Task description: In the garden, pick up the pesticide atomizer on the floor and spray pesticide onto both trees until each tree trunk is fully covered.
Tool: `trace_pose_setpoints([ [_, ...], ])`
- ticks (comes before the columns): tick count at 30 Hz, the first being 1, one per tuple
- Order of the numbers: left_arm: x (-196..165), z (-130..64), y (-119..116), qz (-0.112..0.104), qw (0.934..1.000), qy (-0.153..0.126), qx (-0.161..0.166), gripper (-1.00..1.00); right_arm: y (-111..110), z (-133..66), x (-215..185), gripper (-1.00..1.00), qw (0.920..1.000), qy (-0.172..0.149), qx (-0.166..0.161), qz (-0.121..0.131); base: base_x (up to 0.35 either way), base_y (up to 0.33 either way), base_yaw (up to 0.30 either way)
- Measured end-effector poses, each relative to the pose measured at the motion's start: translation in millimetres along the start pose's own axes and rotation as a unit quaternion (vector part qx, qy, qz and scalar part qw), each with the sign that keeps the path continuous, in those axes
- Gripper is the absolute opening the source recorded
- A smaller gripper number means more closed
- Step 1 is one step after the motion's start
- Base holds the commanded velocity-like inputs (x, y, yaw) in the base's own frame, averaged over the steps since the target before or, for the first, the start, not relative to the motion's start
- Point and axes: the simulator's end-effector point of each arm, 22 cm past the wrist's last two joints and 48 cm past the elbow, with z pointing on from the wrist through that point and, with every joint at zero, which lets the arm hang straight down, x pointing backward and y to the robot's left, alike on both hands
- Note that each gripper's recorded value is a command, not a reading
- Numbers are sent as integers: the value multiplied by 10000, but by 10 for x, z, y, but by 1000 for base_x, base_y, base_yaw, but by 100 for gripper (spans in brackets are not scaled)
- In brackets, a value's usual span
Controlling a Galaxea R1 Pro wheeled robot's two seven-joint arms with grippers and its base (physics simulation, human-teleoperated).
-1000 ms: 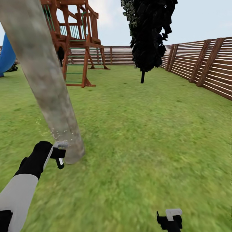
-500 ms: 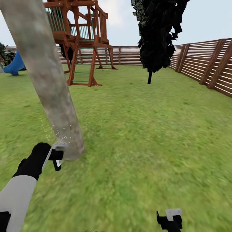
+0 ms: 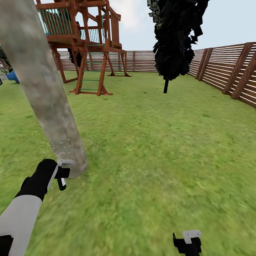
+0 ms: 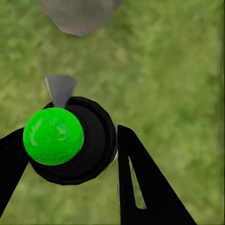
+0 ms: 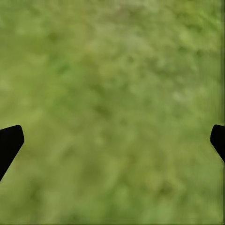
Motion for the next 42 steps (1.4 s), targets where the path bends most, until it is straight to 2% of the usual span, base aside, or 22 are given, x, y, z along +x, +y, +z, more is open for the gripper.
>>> trace_pose_setpoints([
  [8,12,7,17,10,10000,14,-22,-100,13,-1,-2,100,10000,-2,-11,-2,236,-191,27],
  [19,16,15,-82,40,10000,17,35,-100,15,-1,-3,100,10000,-2,-12,-1,240,-186,269],
  [22,70,37,16,-93,9999,55,-1,-100,15,-1,-3,100,10000,-2,-12,-2,238,-186,278],
  [24,237,103,51,-195,9996,182,8,-100,15,-1,-3,100,10000,-1,-12,-2,233,-192,278],
  [27,334,157,-44,-179,9996,209,86,-100,14,-1,-2,100,10000,-1,-11,-1,184,-218,184],
  [28,344,177,-195,-166,9995,191,205,-100,13,-1,-1,100,10000,-1,-10,-2,45,-263,9],
  [29,342,179,-209,-173,9995,183,210,-100,13,0,-1,100,10000,-1,-10,-2,9,-267,2],
  [32,412,215,-103,-138,9997,188,84,-100,14,0,0,100,10000,0,-11,-3,3,-269,1],
  [35,587,363,21,-50,9995,133,-290,-100,14,0,0,100,10000,0,-11,-2,0,-270,0],
  [39,723,521,0,-5,9994,-14,-334,-100,14,-1,3,100,10000,4,-11,-3,2,-271,0],
  [42,753,537,126,-274,9990,-47,-363,-100,15,-2,3,100,10000,4,-12,-3,105,-264,86],
])
